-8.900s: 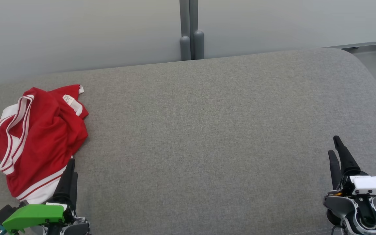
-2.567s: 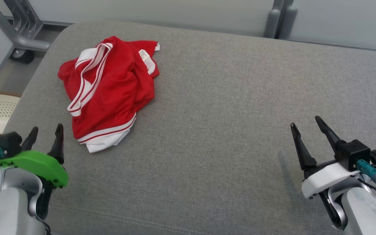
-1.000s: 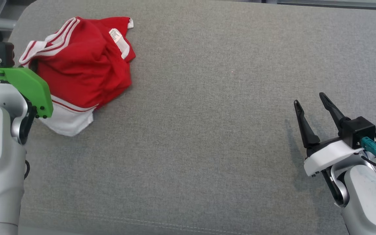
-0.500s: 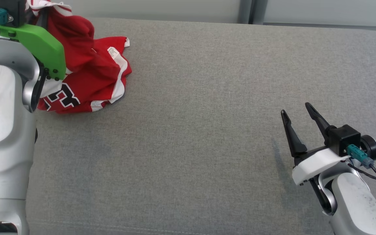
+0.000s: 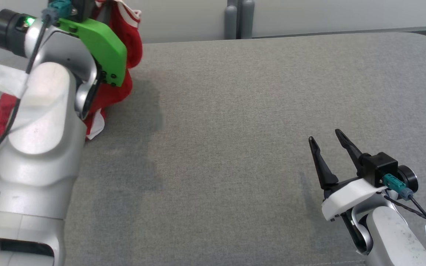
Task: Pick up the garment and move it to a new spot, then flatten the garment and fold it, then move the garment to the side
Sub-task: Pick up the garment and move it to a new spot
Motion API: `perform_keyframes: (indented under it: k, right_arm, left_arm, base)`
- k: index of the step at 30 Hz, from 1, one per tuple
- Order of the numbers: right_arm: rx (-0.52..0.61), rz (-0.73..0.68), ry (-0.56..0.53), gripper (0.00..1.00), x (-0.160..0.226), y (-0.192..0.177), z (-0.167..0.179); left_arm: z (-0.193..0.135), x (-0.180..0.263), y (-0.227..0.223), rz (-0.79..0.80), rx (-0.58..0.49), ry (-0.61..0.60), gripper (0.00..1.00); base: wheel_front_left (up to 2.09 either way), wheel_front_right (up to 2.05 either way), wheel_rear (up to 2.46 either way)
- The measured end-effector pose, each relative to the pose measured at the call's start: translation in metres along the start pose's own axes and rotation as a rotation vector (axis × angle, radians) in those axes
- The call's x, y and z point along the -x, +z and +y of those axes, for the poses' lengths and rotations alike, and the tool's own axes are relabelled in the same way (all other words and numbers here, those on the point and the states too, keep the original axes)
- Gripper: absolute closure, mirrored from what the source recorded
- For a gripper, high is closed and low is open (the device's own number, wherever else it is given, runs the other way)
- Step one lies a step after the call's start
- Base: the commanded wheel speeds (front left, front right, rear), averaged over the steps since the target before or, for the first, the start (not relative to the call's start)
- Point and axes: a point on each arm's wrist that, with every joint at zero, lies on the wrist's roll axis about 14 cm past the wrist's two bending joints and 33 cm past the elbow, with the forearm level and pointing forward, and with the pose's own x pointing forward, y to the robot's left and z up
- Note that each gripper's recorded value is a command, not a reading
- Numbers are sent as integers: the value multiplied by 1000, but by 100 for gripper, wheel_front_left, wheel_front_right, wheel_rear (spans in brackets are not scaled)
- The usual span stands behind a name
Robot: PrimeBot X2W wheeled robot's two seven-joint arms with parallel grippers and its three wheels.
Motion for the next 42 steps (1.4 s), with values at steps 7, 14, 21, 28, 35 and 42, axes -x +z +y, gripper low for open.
perform_keyframes:
  k: [7, 14, 21, 28, 35, 42]
  right_arm:
    - [2, -8, -85, 0, 20, 4, -23]
    - [-17, -34, -204, 0, 41, 12, -51]
    - [-33, -50, -336, 0, 65, 17, -79]
    - [-45, -30, -454, 0, 92, 10, -101]
    - [-67, -20, -535, 0, 113, 7, -114]
    - [-118, -21, -621, 0, 130, 5, -123]
  left_arm:
    - [-90, -18, 7, 0, 36, -204, 100]
    - [-163, -17, -18, 74, 25, -390, 100]
    - [-239, -1, -48, 160, 12, -607, 100]
    - [-317, 27, -42, 140, 42, -858, 100]
    - [-360, 33, -32, 110, 46, -995, 100]
    - [-386, 20, -46, 129, 23, -1011, 100]
  base:
    - [0, 0, 0]
    - [0, 0, 0]
    - [0, 0, 0]
    - [0, 0, 0]
    - [0, 0, 0]
    - [13, 13, 13]
